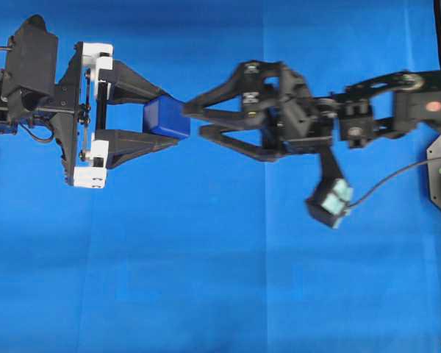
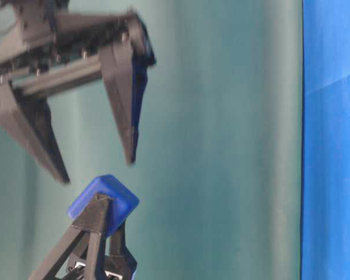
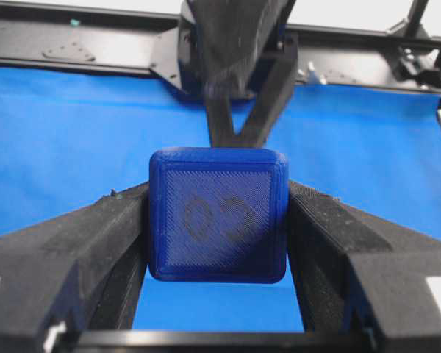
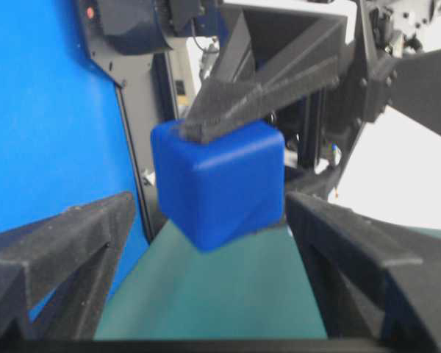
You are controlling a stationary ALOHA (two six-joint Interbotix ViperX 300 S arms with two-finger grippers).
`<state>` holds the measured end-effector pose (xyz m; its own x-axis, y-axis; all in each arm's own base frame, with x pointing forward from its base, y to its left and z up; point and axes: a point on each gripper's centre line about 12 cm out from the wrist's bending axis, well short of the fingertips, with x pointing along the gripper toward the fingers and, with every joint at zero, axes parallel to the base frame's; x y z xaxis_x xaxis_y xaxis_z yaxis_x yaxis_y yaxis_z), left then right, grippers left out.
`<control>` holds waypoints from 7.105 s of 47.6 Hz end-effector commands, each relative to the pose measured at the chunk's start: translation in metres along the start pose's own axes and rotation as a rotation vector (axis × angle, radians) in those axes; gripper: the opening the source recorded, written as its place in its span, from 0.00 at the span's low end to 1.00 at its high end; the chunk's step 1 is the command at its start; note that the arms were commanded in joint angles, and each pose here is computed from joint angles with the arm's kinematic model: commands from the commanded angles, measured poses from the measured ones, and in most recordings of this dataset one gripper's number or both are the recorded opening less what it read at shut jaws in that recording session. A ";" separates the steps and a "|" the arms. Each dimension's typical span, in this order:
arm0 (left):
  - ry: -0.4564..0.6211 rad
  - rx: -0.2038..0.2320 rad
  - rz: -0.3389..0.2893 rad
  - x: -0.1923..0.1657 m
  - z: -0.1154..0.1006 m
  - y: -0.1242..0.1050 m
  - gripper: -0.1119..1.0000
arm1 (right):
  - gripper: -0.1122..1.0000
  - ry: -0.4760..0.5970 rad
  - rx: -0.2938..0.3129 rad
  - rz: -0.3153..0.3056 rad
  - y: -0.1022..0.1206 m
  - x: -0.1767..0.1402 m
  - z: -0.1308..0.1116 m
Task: Handover the blue block to the right arm after grasping it with the left arm, then place it in the designated position.
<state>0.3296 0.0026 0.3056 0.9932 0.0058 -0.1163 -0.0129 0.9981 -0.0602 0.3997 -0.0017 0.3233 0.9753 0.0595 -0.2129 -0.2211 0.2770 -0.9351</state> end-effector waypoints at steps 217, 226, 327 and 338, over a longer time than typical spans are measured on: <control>-0.085 0.014 -0.021 -0.026 0.013 -0.006 0.94 | 0.50 0.122 1.323 -0.091 0.005 -0.093 -0.004; -0.086 0.014 -0.021 -0.026 0.014 -0.006 0.94 | 0.51 0.122 1.323 -0.091 0.005 -0.093 -0.004; -0.085 0.011 -0.021 -0.026 0.014 -0.006 0.94 | 0.51 0.409 1.382 -0.006 0.039 -0.100 -0.007; -0.083 0.009 -0.022 -0.026 0.014 -0.006 0.94 | 0.51 0.420 1.380 0.002 0.042 -0.097 -0.008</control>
<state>0.3049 -0.0022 0.3124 0.9979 -0.0089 -0.0644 0.0055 0.9985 -0.0541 0.2944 -0.0045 0.2974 0.8394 -0.1575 -0.5201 0.1976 0.9800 0.0223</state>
